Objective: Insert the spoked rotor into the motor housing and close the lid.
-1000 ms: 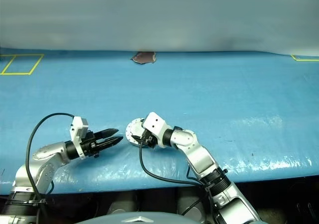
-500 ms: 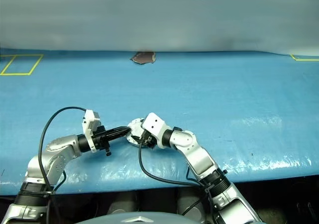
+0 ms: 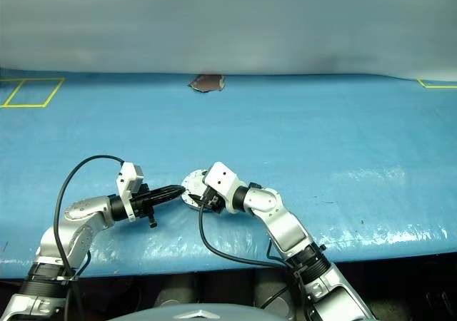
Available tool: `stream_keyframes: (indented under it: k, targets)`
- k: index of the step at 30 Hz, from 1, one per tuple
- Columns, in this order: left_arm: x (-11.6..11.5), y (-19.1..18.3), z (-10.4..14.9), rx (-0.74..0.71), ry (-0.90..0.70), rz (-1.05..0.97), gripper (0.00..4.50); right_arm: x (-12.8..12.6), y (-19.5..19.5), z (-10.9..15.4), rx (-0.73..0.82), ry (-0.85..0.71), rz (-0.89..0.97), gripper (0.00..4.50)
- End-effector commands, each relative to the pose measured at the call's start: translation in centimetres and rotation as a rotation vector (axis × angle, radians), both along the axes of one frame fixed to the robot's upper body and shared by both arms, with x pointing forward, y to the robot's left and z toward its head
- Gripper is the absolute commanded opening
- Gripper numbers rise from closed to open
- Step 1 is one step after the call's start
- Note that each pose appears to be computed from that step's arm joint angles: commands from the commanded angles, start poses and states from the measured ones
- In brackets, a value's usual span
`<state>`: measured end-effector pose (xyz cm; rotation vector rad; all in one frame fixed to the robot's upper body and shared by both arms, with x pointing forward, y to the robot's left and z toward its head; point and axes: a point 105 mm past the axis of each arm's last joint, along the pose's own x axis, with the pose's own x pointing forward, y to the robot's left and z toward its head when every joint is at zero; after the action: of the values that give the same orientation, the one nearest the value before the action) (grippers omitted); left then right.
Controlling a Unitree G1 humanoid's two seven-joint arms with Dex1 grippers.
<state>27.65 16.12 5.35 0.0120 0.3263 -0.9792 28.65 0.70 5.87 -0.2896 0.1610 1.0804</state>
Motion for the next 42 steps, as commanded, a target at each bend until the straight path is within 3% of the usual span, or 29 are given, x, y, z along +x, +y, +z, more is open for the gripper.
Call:
stream_keyframes:
  k: [1, 11, 13, 15, 21, 25, 28, 32, 42]
  targets:
    - [0.0, -0.4, -2.0, 0.040, 0.049, 0.014, 0.04, 0.2, -1.0, -2.2, -0.075, 0.053, -0.042, 3.01]
    - [-0.2, -0.3, -2.9, 0.062, 0.062, -0.006, 0.04, -0.3, -1.1, -1.9, -0.043, 0.106, -0.033, 3.01]
    - [-0.2, -0.5, -2.7, 0.046, 0.058, -0.018, 0.00, -0.3, -1.0, -1.3, -0.037, 0.070, -0.028, 3.73]
    - [-0.2, -0.7, -2.6, 0.035, 0.054, -0.026, 0.00, -0.3, -1.0, -0.6, -0.030, 0.035, -0.027, 3.73]
    - [-0.3, -1.0, -2.5, 0.018, 0.048, -0.033, 0.00, -1.0, -0.8, 4.8, 0.246, 0.036, -0.049, 3.73]
    - [-0.3, -1.3, -2.4, -0.003, 0.047, -0.037, 0.00, -0.3, -2.3, 6.4, 0.389, 0.099, -0.171, 3.73]
    - [-0.4, -1.6, -2.2, -0.020, 0.040, -0.041, 0.00, 0.3, -3.6, 6.2, 0.460, 0.191, -0.274, 3.73]
    - [-0.2, -1.8, -2.0, -0.025, 0.025, -0.038, 0.00, -0.1, -5.1, 3.7, 0.450, 0.334, -0.354, 3.73]
    - [-0.1, -1.7, -1.9, -0.023, 0.013, -0.033, 0.00, -1.4, -6.3, 1.6, 0.601, 0.614, -0.401, 3.73]
